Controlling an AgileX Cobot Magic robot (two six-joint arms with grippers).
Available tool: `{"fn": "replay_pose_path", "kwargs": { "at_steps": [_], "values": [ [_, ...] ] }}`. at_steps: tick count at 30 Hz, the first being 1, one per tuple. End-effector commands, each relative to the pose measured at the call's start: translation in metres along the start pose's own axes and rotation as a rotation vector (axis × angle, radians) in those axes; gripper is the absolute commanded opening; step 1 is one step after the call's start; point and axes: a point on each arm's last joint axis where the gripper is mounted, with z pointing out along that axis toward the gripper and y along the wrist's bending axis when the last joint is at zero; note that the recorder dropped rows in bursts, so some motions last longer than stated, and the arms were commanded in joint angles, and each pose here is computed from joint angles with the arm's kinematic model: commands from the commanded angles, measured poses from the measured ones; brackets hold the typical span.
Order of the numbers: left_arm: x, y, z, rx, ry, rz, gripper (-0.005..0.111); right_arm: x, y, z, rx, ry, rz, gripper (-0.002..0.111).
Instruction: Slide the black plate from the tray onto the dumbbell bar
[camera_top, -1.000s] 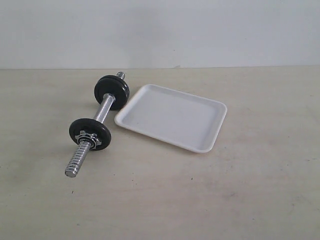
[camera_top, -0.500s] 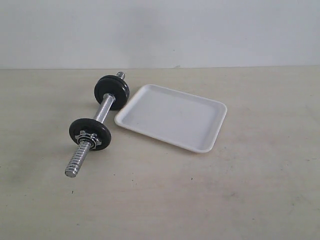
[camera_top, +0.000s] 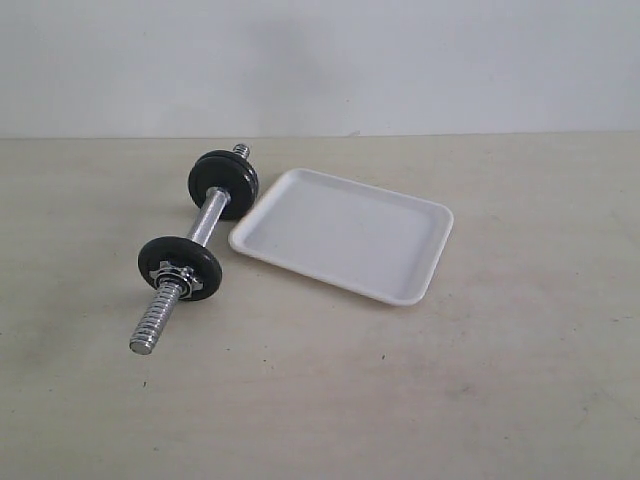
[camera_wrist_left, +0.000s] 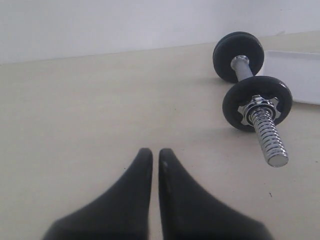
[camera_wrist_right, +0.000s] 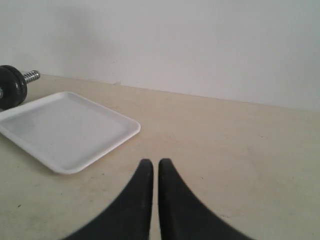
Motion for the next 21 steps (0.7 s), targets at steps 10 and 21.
{"fn": "replay_pose_path", "kwargs": {
  "at_steps": [10, 21],
  "values": [
    [0.0006, -0.0002, 0.0001, 0.001, -0.002, -0.005, 0.004, 0.0120, -0.0060, -0.0015, 0.102, 0.132, 0.031, 0.002],
    [0.0006, -0.0002, 0.0001, 0.001, -0.002, -0.005, 0.004, 0.0129, -0.0060, -0.0016, 0.099, 0.145, -0.008, 0.002]
  ]
}}
